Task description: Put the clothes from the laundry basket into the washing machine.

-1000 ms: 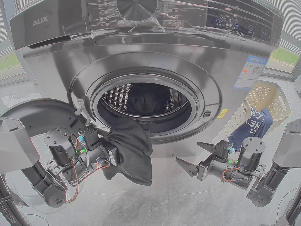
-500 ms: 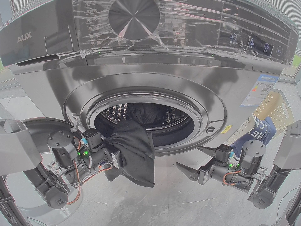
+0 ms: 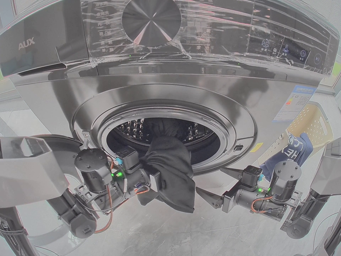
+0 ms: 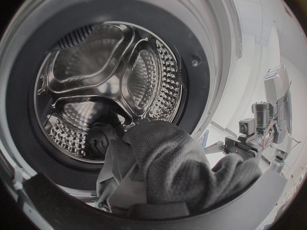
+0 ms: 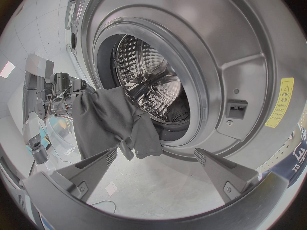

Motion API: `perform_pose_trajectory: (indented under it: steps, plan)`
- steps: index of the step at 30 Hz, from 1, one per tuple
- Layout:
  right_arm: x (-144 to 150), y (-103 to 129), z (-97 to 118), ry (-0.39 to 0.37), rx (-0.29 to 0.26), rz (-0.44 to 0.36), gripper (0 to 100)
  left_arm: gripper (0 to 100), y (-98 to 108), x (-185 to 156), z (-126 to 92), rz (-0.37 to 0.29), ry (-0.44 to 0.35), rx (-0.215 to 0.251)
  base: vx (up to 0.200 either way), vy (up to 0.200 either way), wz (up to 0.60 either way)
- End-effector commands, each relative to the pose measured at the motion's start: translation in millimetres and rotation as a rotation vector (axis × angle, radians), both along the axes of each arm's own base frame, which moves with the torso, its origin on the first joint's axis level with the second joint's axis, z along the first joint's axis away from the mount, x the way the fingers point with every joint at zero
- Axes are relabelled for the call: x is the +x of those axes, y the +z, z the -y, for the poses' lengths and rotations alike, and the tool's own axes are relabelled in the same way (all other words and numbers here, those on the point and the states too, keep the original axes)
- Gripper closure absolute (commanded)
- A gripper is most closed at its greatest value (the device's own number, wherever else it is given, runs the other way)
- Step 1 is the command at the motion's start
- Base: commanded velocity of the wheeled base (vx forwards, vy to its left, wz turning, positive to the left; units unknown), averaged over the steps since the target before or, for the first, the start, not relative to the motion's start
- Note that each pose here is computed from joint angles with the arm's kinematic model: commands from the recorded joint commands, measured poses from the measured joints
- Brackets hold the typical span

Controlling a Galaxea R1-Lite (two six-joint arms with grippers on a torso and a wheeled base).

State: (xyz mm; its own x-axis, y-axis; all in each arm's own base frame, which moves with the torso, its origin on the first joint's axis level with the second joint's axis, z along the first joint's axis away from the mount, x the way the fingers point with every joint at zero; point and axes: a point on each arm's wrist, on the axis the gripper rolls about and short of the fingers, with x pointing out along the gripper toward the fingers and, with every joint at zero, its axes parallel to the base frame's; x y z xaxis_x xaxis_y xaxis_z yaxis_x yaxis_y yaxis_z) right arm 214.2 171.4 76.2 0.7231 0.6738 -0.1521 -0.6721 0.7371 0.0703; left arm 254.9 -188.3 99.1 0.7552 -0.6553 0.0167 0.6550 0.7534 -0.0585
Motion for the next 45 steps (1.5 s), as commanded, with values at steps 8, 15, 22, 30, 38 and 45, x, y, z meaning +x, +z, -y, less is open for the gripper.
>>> perform_pose_trajectory:
  steps: [8, 15, 22, 30, 38, 45]
  plan:
    - [-6.6, -2.9, 1.8, 0.01, -0.016, -0.017, 0, 100, -28.1, 78.3, 50.2, 0.089, 0.067, -0.078, 0.0, 0.0, 0.0]
    - [-7.7, -4.6, 2.1, 0.012, -0.022, -0.024, 0, 100, -48.6, 117.4, 57.5, 0.103, 0.119, -0.082, 0.0, 0.0, 0.0]
    - [-7.5, -5.4, 2.0, 0.012, -0.024, -0.026, 0, 100, -29.0, 156.7, 57.2, 0.135, 0.188, -0.112, 0.0, 0.0, 0.0]
    - [-9.1, -7.1, 1.7, 0.017, -0.029, -0.034, 0, 100, -13.9, 191.3, 56.8, 0.143, 0.231, -0.117, 0.0, 0.0, 0.0]
    - [-8.9, -7.9, 1.6, 0.017, -0.031, -0.036, 0, 100, 14.5, 213.8, 62.2, 0.171, 0.291, -0.148, 0.0, 0.0, 0.0]
    - [-8.7, -7.9, 1.9, 0.015, -0.031, -0.036, 0, 100, 23.9, 219.2, 58.0, 0.169, 0.32, -0.171, 0.0, 0.0, 0.0]
